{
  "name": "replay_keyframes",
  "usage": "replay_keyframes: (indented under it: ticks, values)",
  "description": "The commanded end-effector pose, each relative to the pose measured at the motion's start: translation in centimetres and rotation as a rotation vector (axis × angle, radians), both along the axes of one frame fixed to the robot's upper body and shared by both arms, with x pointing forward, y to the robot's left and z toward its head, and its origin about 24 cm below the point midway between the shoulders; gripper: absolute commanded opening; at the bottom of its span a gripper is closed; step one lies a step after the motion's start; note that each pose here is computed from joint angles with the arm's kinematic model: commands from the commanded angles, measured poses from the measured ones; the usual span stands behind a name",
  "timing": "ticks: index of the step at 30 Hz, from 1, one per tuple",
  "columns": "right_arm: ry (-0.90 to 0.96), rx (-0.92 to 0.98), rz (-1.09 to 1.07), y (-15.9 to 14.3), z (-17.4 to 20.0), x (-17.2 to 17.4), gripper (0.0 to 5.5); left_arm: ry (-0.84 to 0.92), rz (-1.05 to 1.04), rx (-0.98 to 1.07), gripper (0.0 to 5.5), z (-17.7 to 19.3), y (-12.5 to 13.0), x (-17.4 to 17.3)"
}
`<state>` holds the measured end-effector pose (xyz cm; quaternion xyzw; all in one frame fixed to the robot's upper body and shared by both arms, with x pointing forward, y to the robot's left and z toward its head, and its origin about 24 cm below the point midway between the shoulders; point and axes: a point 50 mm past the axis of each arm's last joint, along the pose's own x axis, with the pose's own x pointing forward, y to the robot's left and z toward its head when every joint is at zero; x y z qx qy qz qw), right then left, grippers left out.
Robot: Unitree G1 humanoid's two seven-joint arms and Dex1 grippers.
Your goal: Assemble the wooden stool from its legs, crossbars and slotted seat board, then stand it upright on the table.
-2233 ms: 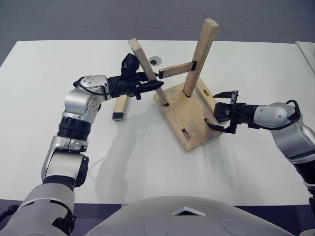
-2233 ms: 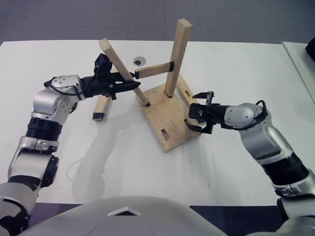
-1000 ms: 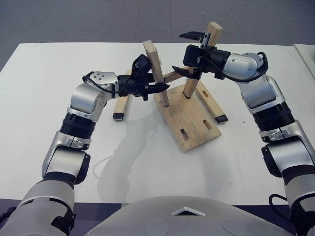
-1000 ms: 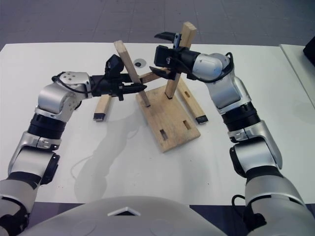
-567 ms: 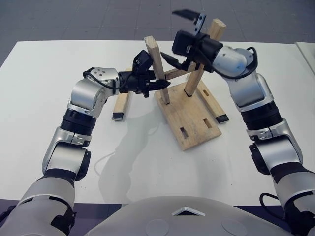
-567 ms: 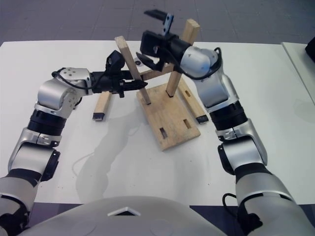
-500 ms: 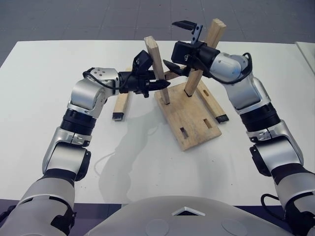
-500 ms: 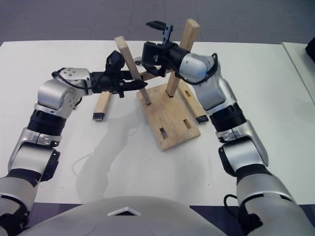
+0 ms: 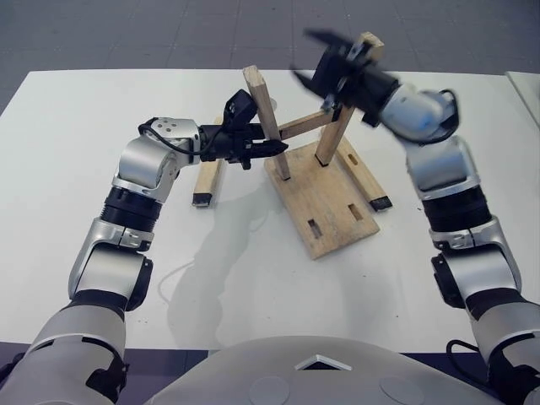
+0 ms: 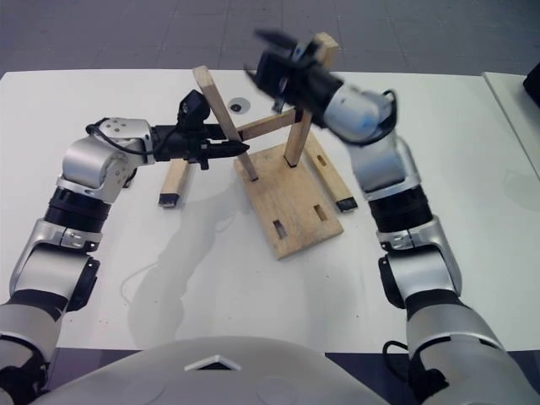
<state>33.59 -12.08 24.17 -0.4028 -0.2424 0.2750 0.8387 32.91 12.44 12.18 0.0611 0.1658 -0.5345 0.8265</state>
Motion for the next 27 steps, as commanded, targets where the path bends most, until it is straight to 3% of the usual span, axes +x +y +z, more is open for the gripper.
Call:
replay_keyframes:
  ticks: [1,5,9,14,17,20,22,23,25,27]
  values:
    - [-0.113,0.092,-0.230,-6.0,5.7,0.9,1.51,0.396,0.153,0.368,2.03,-10.5,5.6,-4.7]
    - [0.014,0.045,-0.434,-11.8,2.9,2.6,0.88,0.382,0.151,0.362,2.03,-10.2,5.9,-4.7]
    - [0.235,0.001,-0.608,-17.2,-3.4,3.5,0.18,0.357,0.144,0.349,2.03,-9.9,5.7,-4.5]
    - [0.378,0.033,-0.667,-18.3,-7.7,4.0,0.00,0.341,0.126,0.338,2.03,-9.7,5.2,-4.6]
    - [0.387,0.032,-0.508,-14.4,-8.5,5.2,0.00,0.335,0.113,0.345,2.03,-9.6,5.3,-4.5]
    - [0.335,-0.010,-0.035,-4.2,-8.3,4.8,0.00,0.330,0.088,0.349,2.03,-9.4,5.3,-4.5]
    - [0.262,-0.008,0.289,2.4,-7.2,1.6,0.00,0.332,0.073,0.347,2.03,-9.3,5.3,-4.7]
    - [0.237,0.002,0.400,4.4,-6.6,-0.3,0.00,0.332,0.067,0.347,2.03,-9.3,5.2,-4.7]
    - [0.230,0.011,0.471,5.3,-6.3,-2.7,0.00,0.331,0.066,0.344,2.03,-9.2,5.0,-4.6]
    - [0.271,0.004,0.437,4.3,-7.1,-2.9,0.00,0.331,0.074,0.339,2.03,-9.2,4.9,-4.6]
